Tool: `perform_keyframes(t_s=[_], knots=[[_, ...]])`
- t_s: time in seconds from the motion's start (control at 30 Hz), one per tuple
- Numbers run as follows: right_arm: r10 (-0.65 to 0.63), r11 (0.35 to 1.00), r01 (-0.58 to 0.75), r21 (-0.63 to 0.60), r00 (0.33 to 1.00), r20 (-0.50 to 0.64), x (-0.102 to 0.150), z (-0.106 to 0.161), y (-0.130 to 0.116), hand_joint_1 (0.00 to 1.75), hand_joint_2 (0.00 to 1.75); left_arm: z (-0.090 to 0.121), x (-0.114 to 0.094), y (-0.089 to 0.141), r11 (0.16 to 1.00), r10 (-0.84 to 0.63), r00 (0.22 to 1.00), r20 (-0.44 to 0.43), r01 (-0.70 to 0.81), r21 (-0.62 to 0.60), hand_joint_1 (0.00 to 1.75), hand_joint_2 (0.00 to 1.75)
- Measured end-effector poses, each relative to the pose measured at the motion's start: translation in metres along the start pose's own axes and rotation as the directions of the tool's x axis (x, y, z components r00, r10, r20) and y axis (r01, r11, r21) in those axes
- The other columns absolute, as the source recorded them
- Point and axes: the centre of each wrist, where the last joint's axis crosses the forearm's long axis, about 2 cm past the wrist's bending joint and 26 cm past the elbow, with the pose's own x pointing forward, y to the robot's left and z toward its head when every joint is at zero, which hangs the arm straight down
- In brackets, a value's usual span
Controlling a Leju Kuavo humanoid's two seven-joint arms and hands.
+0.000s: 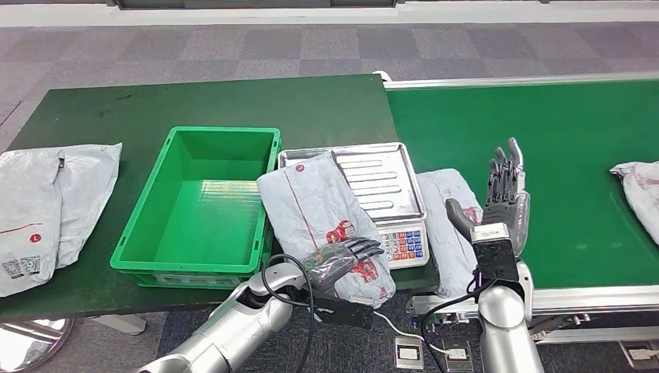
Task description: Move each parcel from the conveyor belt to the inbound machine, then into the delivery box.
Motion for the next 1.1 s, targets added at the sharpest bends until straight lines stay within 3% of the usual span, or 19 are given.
perform_keyframes(t_s=[0.5, 0.63, 0.67, 0.73, 0.8, 0.87, 1.1], knots=[[0.000, 1.000, 0.000, 0.001, 1.000, -0.001, 0.000, 0.001, 0.000, 0.00, 1.75, 0.000, 0.000, 0.000, 1.000, 0.000, 1.000, 0.000, 0.000, 0.000, 0.00, 1.75], [0.000, 1.000, 0.000, 0.002, 1.000, -0.002, 0.000, 0.001, 0.000, 0.00, 1.75, 0.000, 0.001, 0.000, 1.000, 0.004, 1.000, 0.016, -0.004, 0.025, 1.75, 1.75], [0.001, 1.000, -0.001, 0.003, 1.000, -0.004, 0.000, 0.001, 0.000, 0.00, 1.75, 0.001, 0.001, 0.001, 0.997, 0.004, 0.999, 0.038, -0.007, 0.078, 1.75, 1.75], [0.006, 1.000, -0.006, 0.007, 1.000, -0.011, 0.000, 0.001, 0.000, 0.00, 1.75, 0.004, 0.002, 0.008, 0.953, -0.034, 0.997, 0.074, 0.010, 0.301, 1.75, 1.75], [0.012, 1.000, -0.012, 0.009, 1.000, -0.017, 0.001, 0.001, 0.001, 0.00, 1.75, 0.009, 0.000, 0.021, 0.819, -0.114, 0.993, 0.038, 0.072, 0.569, 1.75, 1.75], [0.014, 1.000, -0.014, 0.009, 1.000, -0.020, 0.001, 0.001, 0.002, 0.00, 1.75, 0.014, -0.002, 0.031, 0.697, -0.158, 0.987, -0.016, 0.123, 0.707, 1.75, 1.75], [0.013, 1.000, -0.013, 0.011, 1.000, -0.019, 0.002, 0.000, 0.003, 0.00, 1.75, 0.018, -0.003, 0.034, 0.692, -0.136, 0.991, -0.016, 0.106, 0.714, 1.75, 1.75]])
